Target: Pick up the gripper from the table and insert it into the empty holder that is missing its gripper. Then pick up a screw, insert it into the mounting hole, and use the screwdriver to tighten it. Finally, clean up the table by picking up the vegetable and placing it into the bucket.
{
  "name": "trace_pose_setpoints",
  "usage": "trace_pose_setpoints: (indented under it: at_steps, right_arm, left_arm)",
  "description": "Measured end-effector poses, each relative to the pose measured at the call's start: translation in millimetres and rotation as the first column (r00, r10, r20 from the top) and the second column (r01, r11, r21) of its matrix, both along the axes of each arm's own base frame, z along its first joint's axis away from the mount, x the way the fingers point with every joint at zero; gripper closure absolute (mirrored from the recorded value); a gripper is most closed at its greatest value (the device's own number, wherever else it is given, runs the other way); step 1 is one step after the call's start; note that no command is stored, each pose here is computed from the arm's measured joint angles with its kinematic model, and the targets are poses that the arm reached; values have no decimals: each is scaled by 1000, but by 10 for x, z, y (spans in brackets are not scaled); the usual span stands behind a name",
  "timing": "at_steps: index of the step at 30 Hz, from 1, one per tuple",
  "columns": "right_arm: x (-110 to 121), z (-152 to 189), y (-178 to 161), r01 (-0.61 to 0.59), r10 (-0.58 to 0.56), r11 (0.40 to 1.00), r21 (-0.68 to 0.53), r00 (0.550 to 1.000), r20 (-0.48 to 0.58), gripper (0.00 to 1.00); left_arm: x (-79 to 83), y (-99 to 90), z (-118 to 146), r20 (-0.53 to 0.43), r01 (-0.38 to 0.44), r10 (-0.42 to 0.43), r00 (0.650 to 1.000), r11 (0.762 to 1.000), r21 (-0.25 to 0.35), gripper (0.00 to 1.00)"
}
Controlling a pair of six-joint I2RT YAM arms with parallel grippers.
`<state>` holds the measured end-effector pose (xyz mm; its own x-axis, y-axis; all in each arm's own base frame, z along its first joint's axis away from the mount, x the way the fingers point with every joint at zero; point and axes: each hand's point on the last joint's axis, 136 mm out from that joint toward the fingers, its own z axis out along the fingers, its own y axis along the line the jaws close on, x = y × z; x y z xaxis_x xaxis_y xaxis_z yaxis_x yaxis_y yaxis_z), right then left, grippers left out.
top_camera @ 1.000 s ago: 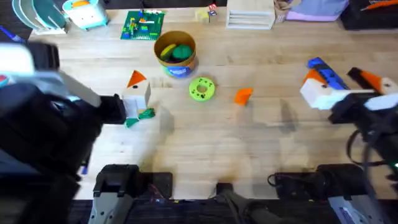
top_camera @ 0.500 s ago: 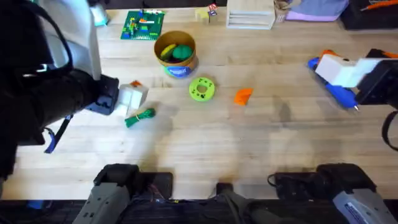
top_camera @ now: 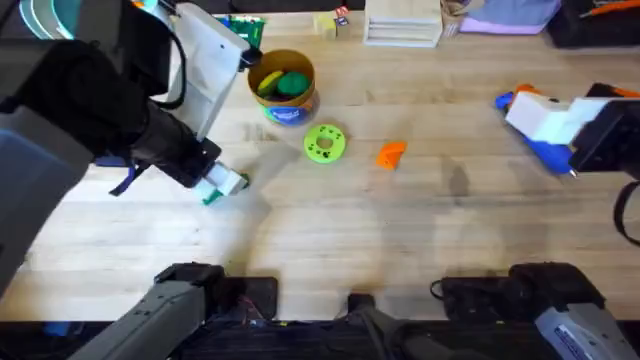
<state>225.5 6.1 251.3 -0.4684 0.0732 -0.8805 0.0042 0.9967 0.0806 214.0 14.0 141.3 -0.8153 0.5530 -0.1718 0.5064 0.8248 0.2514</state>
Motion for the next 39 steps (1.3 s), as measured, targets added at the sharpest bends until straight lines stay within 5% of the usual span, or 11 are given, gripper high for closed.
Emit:
trace_pose_setpoints:
  at_steps: [6,8,12,14,16,20,22,26,30,34,39]
  right_arm:
    - [-71,-125,0,0,0,1000,0,998,-58,8]
    - [-78,-137,0,0,0,1000,0,998,-64,8]
    - [-79,-138,0,0,0,1000,0,998,-65,9]
    - [-78,-138,0,0,0,1000,0,998,-65,9]
    - [-79,-138,0,0,0,1000,0,998,-65,9]
    - [-78,-139,0,0,0,1000,0,998,-65,9]
    - [-79,-138,0,0,0,1000,0,998,-65,9]
    - [-79,-138,0,0,0,1000,0,998,-65,9]
    - [-79,-138,0,0,0,1000,0,998,-65,8]
    - [-79,-139,0,0,0,1000,0,998,-65,9]
    - [-79,-139,0,0,0,1000,0,998,-65,7]
  left_arm:
    - [-74,-54,-296,-93,44,-43,995,999,7,64]
    - [-128,-70,-383,-125,61,-59,990,998,8,273]
    - [-128,-100,-402,-126,86,-84,988,996,10,882]
    - [-127,-106,-391,-121,97,-95,988,995,14,983]
    - [-125,-117,-367,-109,109,-107,988,994,17,858]
    - [-58,-188,-278,-43,128,-127,991,992,16,220]
    - [55,-258,-198,24,117,-117,993,993,4,33]
    - [412,-540,159,216,101,-85,973,993,-64,8]
    - [708,-978,614,399,139,-46,916,969,-206,8]
    - [864,-1475,1037,533,238,-11,846,902,-359,8]
    - [898,-1866,1343,605,329,26,796,820,-468,8]
